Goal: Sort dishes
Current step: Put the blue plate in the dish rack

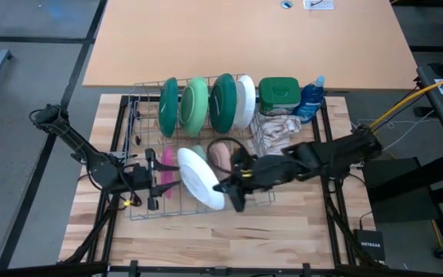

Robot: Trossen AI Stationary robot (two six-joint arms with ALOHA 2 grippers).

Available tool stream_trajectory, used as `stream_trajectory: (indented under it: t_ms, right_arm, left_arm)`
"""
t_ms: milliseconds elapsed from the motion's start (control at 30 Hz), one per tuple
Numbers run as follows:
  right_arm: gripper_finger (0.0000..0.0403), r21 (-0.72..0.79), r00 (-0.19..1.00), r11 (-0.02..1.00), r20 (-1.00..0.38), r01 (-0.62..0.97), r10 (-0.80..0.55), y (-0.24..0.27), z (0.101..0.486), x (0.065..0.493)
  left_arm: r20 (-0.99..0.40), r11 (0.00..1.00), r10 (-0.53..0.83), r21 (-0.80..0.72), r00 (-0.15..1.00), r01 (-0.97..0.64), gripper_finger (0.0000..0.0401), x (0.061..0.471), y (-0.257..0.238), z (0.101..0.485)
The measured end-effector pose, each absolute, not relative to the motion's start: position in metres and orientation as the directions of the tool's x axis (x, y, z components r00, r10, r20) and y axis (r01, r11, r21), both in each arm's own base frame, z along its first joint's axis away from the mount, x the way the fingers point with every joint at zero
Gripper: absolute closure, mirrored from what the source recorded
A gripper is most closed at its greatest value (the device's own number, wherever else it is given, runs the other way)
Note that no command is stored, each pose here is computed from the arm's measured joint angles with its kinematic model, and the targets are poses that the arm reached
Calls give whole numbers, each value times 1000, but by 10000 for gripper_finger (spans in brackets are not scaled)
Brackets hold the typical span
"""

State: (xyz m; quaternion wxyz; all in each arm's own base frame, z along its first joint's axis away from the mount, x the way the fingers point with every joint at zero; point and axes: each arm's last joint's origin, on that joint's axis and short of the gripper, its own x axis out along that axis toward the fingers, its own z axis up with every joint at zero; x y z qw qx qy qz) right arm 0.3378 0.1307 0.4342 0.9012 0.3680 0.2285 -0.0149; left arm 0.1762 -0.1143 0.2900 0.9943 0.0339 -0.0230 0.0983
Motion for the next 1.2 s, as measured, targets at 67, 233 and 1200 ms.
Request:
stream_trajectory:
  t_ms: [67,233,1200]
  right_arm:
    - [391,659,895,728,-422,191,147,128,428,349]
    - [391,656,886,727,-438,200,151,118,413,370]
    - [391,691,894,635,-448,346,1,95,371,421]
  left_arm:
    - [78,976,195,83,978,-201,217,176,-114,293]
    - [132,971,190,120,973,-206,217,171,-113,302]
    - [198,977,85,178,977,-121,217,140,-116,321]
